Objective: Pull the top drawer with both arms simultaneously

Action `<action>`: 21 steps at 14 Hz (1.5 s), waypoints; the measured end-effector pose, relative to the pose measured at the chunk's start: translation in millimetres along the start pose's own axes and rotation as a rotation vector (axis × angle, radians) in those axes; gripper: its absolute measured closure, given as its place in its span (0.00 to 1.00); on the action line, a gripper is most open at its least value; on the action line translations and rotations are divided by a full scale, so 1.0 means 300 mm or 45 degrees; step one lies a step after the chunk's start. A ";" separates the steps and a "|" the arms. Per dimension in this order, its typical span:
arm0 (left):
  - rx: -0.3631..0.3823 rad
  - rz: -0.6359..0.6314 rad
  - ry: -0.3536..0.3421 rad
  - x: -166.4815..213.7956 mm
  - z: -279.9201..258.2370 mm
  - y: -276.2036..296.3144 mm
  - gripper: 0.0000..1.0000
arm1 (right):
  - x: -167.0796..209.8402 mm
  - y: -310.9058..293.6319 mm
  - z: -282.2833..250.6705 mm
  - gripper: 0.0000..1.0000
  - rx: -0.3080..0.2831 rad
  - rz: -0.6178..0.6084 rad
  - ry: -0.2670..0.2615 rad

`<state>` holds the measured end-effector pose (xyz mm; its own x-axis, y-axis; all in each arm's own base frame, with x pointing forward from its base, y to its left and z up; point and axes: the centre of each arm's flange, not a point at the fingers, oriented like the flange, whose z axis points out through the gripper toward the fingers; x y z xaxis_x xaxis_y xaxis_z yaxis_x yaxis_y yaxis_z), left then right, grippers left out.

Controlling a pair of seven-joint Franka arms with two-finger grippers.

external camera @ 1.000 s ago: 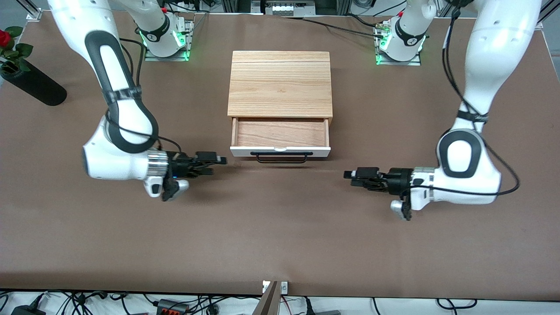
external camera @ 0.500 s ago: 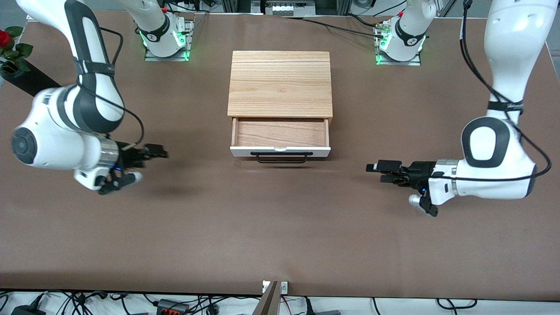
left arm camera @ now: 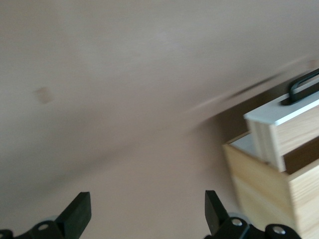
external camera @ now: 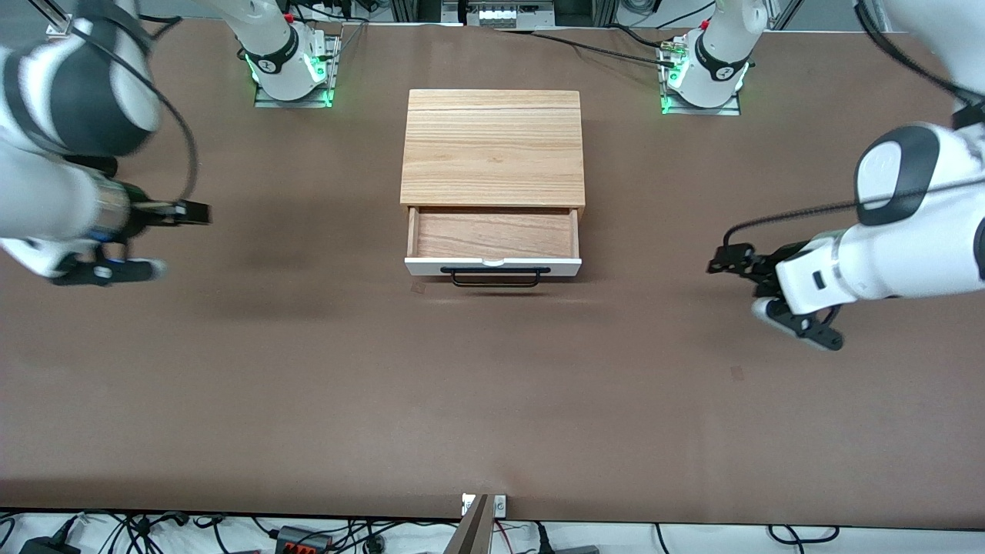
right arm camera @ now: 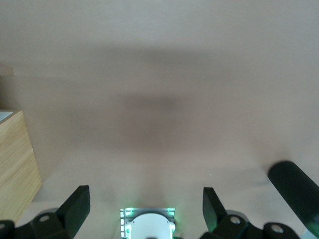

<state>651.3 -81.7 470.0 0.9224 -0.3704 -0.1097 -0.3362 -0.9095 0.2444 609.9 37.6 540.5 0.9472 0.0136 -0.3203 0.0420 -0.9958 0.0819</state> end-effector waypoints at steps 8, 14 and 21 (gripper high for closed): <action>0.292 -0.118 -0.019 -0.142 -0.298 -0.025 0.00 | -0.160 0.182 -0.213 0.00 0.147 0.047 0.229; 0.319 -0.315 0.036 -0.218 -0.330 0.037 0.00 | -0.211 0.190 -0.065 0.00 0.166 0.058 0.304; 0.334 -0.340 0.081 -0.338 -0.266 0.067 0.00 | -0.250 0.219 -0.097 0.00 0.151 0.090 0.329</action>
<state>566.2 -47.2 562.9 0.9913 -0.1086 -0.0744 -0.1118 -0.9929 -0.0405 550.8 -26.1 597.4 0.9967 -0.0484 -0.0655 -0.0498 -0.9986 -0.0203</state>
